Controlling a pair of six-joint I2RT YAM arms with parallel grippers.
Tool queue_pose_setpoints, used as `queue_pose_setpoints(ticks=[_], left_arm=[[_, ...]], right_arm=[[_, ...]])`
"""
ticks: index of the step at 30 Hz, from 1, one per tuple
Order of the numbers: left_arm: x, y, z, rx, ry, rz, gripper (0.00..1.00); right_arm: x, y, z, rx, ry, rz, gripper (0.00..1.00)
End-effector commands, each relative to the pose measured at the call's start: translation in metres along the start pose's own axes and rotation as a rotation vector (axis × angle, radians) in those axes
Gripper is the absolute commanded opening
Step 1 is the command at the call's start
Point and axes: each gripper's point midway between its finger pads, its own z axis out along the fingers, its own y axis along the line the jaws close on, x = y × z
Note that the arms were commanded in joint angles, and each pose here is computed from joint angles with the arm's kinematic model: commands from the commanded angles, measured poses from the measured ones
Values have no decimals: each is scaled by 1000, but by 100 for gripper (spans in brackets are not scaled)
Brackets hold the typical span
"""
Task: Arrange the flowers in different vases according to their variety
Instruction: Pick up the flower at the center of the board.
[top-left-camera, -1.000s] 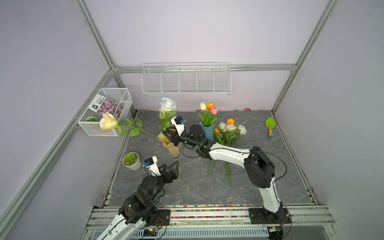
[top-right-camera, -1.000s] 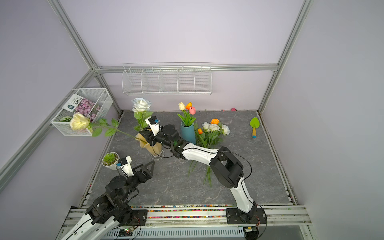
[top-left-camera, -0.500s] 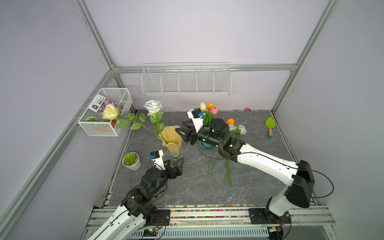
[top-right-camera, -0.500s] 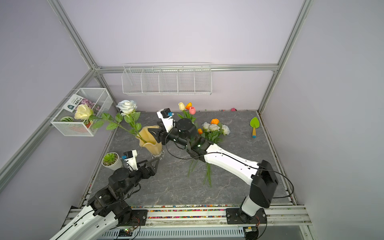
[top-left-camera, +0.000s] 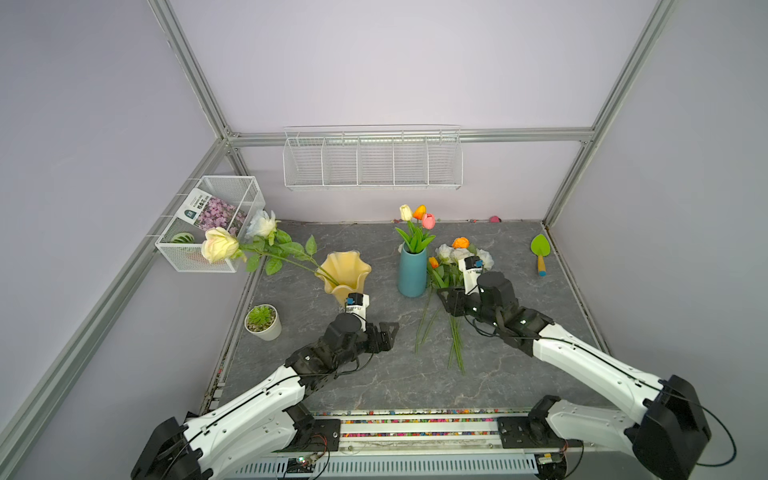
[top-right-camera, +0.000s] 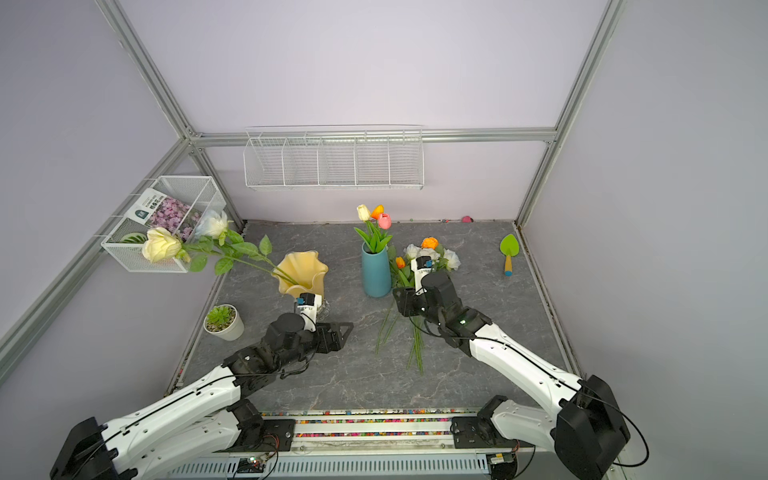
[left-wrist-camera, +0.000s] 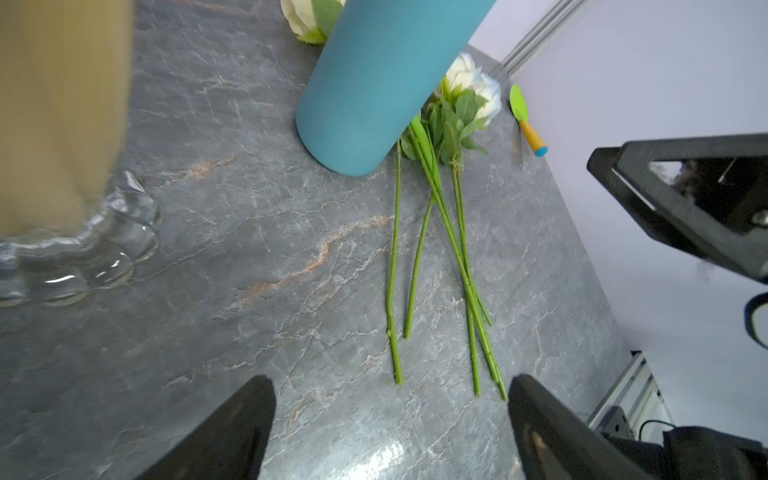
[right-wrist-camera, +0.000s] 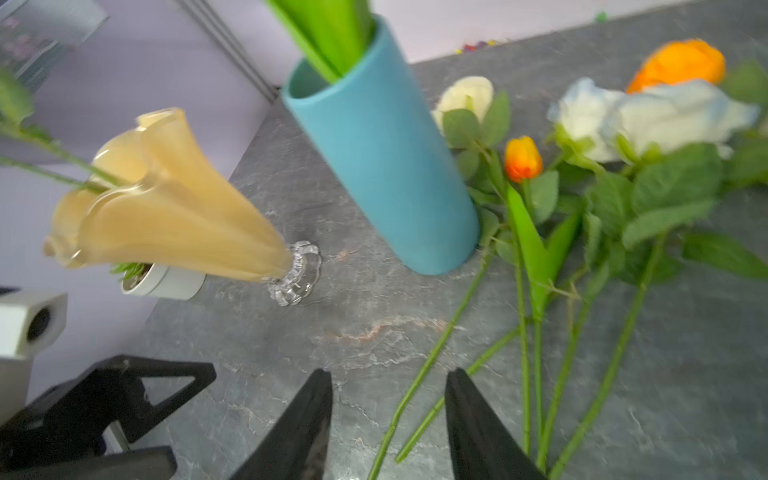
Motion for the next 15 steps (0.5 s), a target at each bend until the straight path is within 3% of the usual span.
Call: queue_pose_setpoints(ticks=[1, 5, 15], left_arm=[[-10, -16, 4, 52, -17, -2, 90], [-5, -12, 5, 41, -4, -7, 88], [-8, -11, -13, 38, -25, 3, 86]], right_arm=[[20, -41, 0, 96, 61, 107, 45], [37, -72, 15, 152, 149, 188, 40], [59, -93, 63, 181, 302, 231, 37]])
